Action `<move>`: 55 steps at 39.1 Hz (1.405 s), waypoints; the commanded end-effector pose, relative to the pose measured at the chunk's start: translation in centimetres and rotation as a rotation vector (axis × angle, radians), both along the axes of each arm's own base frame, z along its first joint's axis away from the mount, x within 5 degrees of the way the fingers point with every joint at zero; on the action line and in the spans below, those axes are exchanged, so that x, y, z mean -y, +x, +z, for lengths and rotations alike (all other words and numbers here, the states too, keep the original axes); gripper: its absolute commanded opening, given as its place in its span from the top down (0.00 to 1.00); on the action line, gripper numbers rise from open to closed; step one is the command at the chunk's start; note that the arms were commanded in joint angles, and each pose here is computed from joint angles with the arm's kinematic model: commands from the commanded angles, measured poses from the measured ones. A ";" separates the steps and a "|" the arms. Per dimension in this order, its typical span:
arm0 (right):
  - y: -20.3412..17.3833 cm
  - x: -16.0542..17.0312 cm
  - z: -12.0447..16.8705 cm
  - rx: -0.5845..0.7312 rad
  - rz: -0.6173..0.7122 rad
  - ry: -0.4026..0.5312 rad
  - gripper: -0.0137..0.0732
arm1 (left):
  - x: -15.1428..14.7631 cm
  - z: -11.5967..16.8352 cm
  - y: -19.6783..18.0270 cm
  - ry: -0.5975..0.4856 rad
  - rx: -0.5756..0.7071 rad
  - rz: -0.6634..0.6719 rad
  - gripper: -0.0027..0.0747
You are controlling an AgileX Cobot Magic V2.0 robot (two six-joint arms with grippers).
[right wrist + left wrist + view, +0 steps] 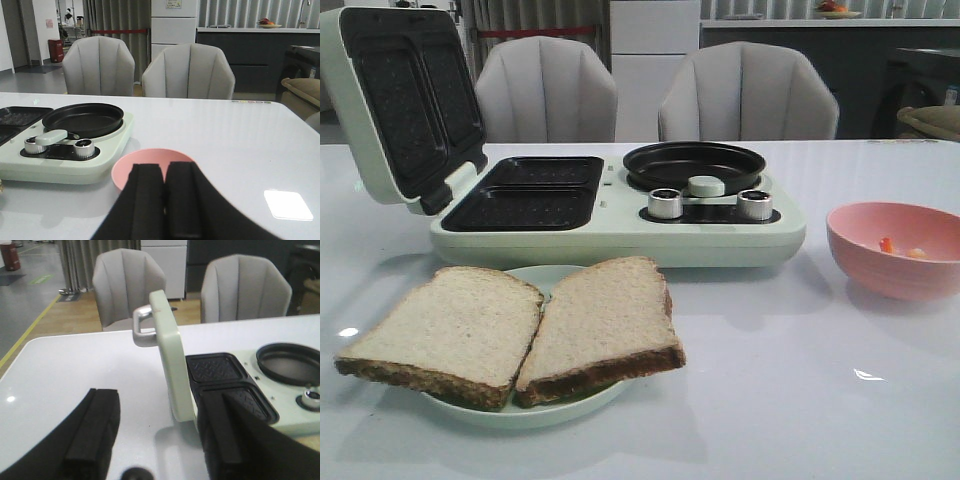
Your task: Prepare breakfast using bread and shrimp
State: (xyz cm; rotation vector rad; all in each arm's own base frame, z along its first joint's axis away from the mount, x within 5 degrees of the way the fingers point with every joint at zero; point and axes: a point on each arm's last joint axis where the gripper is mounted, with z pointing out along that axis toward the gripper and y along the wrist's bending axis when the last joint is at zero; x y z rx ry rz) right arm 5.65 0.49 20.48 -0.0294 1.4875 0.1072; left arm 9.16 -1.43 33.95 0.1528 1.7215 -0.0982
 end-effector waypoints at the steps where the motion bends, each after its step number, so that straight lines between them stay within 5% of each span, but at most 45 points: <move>1: -0.4 0.0 1.6 0.129 0.000 -0.003 0.68 | 0.7 2.1 0.7 0.095 0.025 -0.079 0.41; 12: -0.4 0.0 1.6 0.129 0.000 -0.003 0.68 | 3.4 2.6 2.9 0.345 -0.119 -0.282 0.41; 21: -0.4 0.0 1.6 0.129 0.000 -0.003 0.68 | 5.6 0.2 4.7 0.588 -0.250 -0.385 0.41; 30: -0.4 0.0 1.6 0.129 0.000 -0.003 0.68 | 7.3 -0.9 5.5 0.673 -0.277 -0.455 0.41; 35: -0.4 0.0 1.6 0.129 0.000 -0.003 0.68 | 7.1 -1.4 5.9 0.807 -0.212 -0.434 0.41; 43: -0.4 0.0 1.6 0.129 0.000 -0.003 0.68 | 7.8 -5.6 5.2 0.997 -0.143 -0.473 0.41; 55: -0.4 0.0 1.6 0.129 0.000 -0.003 0.68 | 10.4 -11.0 4.7 1.103 -0.172 -0.599 0.41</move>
